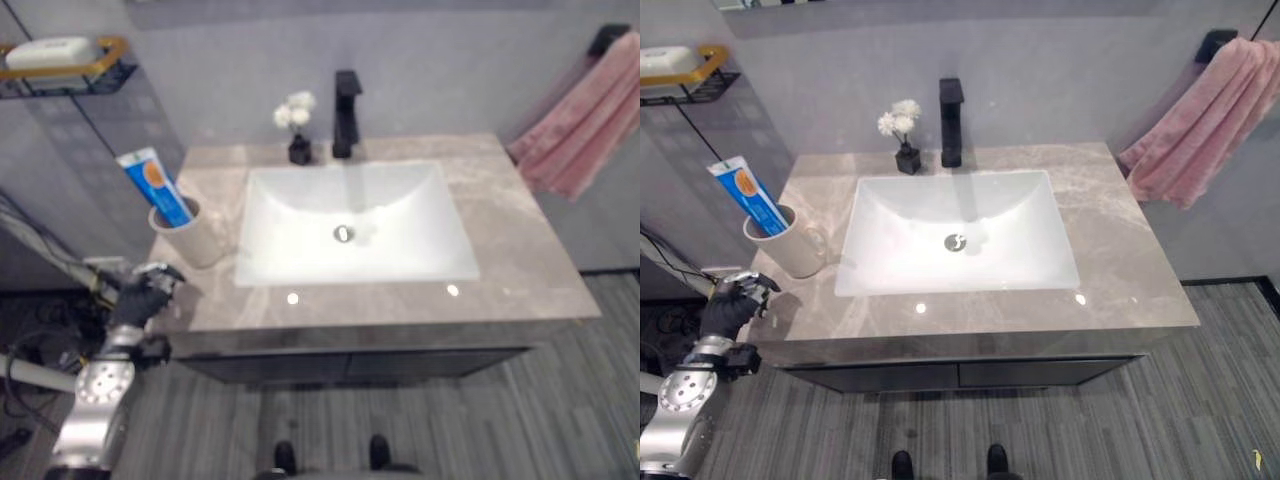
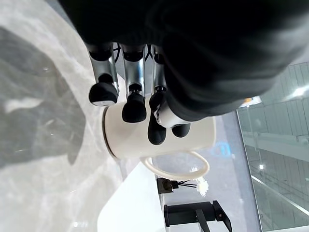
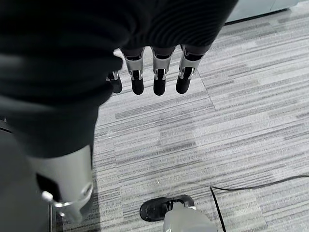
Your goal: Put brush and paste in cup on sink, flatten towel.
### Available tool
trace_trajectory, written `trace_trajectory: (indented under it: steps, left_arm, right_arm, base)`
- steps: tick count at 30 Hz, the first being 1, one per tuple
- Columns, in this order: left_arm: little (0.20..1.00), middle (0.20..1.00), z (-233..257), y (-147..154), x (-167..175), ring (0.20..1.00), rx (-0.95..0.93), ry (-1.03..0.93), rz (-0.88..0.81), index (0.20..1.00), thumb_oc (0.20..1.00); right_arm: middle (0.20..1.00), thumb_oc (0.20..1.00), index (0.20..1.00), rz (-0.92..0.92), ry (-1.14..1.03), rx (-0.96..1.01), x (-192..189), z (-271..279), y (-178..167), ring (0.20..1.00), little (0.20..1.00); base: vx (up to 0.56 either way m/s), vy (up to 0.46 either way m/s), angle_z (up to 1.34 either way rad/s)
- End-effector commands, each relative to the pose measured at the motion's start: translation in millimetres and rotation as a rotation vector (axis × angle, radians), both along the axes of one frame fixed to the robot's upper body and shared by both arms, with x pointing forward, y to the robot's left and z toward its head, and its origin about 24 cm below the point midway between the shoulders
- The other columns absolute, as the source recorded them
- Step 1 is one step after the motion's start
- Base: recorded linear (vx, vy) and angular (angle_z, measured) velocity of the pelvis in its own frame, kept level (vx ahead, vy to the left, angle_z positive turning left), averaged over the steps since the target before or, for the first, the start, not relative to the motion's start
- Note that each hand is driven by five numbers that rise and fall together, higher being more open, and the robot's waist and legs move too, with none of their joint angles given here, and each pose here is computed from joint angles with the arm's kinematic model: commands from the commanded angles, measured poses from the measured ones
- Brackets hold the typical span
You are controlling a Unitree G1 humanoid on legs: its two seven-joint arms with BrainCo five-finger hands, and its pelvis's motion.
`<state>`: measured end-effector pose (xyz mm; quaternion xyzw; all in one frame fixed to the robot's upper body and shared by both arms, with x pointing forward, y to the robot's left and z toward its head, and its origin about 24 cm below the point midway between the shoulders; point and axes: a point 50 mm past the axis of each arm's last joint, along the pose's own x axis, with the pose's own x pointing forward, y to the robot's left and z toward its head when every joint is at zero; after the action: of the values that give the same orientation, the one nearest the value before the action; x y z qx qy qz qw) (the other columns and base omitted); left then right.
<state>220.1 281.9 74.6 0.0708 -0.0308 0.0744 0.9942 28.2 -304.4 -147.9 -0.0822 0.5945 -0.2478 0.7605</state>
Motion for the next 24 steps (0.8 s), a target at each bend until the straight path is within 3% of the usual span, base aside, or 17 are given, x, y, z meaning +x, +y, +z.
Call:
trace_trajectory:
  steps: [1,24]
  left_arm:
    - [0.200,0.200,36.6,4.6,8.8,0.200,0.022,-0.176,-0.001,0.200,0.200]
    - [0.200,0.200,45.3,-5.0,52.1,0.200,-0.031,-0.211,0.032,0.200,0.200]
  right_arm:
    - [1.000,1.000,1.000,0.007,0.038,-0.004,-5.8,-1.1,0.6,1.000,1.000]
    - [1.000,1.000,1.000,0.036,0.023,-0.036,1.6,2.9,-6.7,1.000,1.000]
  base:
    - [0.00,0.000,0.00]
    - [0.00,-0.004,-0.01]
